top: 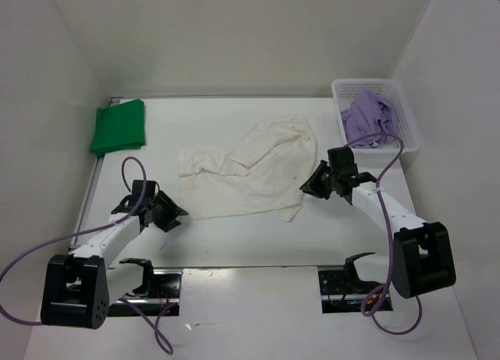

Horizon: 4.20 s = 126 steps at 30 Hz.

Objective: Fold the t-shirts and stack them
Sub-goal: Flatten out the tshirt

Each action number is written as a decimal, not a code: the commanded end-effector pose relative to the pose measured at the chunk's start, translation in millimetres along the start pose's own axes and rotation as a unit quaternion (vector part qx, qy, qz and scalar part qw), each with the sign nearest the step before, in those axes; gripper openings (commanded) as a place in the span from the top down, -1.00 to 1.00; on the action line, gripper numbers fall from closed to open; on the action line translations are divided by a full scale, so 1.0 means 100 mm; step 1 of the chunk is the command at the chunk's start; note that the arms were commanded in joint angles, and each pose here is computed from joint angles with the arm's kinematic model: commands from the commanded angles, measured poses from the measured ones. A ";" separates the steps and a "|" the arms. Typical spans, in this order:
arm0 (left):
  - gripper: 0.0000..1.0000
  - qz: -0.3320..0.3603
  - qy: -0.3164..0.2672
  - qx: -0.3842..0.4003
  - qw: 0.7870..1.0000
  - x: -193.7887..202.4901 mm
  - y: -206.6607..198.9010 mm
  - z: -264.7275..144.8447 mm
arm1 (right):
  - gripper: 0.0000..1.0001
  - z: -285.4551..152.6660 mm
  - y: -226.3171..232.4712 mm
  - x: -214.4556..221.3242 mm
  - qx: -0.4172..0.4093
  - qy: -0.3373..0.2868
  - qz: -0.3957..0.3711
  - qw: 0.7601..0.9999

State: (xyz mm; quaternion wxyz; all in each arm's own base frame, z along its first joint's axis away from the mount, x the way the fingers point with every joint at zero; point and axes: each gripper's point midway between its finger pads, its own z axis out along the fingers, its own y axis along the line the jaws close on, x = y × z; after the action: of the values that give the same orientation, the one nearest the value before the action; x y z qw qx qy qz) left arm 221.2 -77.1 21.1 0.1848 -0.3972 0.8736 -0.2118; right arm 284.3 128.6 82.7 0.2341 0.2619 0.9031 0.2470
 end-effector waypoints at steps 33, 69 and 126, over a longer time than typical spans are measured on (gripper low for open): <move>1.00 0.042 -0.110 0.181 0.977 -1.20 -1.63 -0.62 | 0.06 0.40 -0.14 0.91 0.030 0.114 -0.001 0.993; 1.00 -0.010 -0.196 0.237 0.952 -2.16 -1.79 -1.34 | 0.99 -1.14 0.77 -0.89 0.154 -0.109 -0.266 0.945; 1.00 0.015 -0.135 0.105 0.985 -1.29 -0.59 -0.68 | 0.32 0.29 0.13 0.28 0.100 0.023 -0.103 0.989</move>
State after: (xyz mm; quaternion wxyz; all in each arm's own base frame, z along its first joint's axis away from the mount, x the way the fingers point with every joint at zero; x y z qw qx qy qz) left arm 303.4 11.2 124.4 0.3353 -0.4141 0.8145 -0.2297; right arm 266.4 155.5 50.0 0.1712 0.1641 0.9662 0.1015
